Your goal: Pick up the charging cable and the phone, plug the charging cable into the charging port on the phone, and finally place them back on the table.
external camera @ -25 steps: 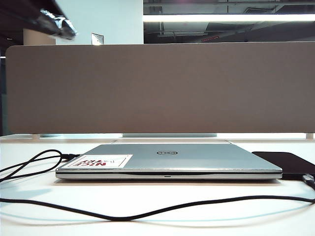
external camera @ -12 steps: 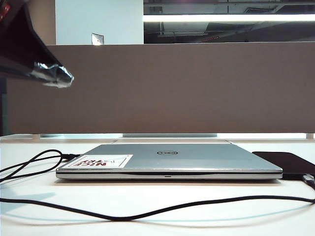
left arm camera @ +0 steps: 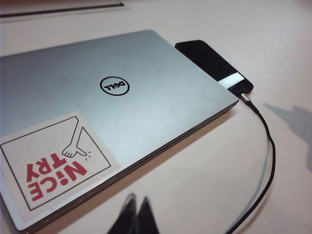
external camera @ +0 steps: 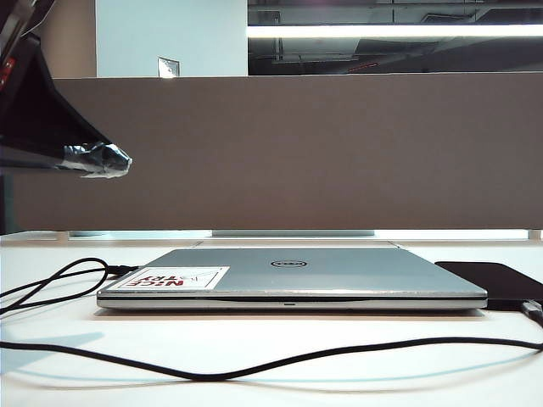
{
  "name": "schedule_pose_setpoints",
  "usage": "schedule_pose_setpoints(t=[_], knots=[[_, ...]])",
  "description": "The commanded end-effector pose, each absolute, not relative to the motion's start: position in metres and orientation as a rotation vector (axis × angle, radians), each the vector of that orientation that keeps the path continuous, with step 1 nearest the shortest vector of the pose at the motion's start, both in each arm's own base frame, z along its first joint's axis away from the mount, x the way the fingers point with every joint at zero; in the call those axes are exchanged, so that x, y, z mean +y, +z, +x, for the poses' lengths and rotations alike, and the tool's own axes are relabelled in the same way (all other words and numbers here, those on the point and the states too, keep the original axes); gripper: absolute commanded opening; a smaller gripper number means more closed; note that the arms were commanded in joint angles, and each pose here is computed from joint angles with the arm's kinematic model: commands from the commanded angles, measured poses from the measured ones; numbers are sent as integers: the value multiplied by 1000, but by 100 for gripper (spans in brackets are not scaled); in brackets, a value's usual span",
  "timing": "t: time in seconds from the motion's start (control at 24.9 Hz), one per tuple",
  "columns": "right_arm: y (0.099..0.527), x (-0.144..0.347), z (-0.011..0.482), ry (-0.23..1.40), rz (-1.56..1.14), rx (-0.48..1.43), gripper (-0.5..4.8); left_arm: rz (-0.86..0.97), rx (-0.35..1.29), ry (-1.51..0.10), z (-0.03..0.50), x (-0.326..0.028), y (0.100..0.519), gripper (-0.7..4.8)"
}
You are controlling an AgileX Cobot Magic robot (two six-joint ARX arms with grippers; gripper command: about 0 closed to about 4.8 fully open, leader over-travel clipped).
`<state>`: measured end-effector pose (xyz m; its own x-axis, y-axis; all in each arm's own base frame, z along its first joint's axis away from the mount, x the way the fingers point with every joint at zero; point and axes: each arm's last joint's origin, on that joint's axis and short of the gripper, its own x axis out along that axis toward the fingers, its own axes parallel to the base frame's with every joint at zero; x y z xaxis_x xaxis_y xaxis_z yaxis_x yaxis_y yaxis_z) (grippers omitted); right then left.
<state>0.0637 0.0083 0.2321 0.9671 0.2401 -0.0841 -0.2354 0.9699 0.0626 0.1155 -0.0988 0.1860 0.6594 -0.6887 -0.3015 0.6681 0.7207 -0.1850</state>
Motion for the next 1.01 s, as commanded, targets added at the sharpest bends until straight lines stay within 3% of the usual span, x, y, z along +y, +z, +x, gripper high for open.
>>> schedule_pose_setpoints(t=[0.04,0.32,0.72,1.01], knots=[[236,8,63,238,54,62,-6,-76,307,-777,115,-99,184,-6],[236,8,63,238,54,62,-6,-88,185,-740,110,-85,192,-6],[236,8,63,238,54,63,-6,-125,52,-277,106,-21,182,-6],[236,8,63,238,54,63,-6,-82,-54,-89,95,0,181,-6]])
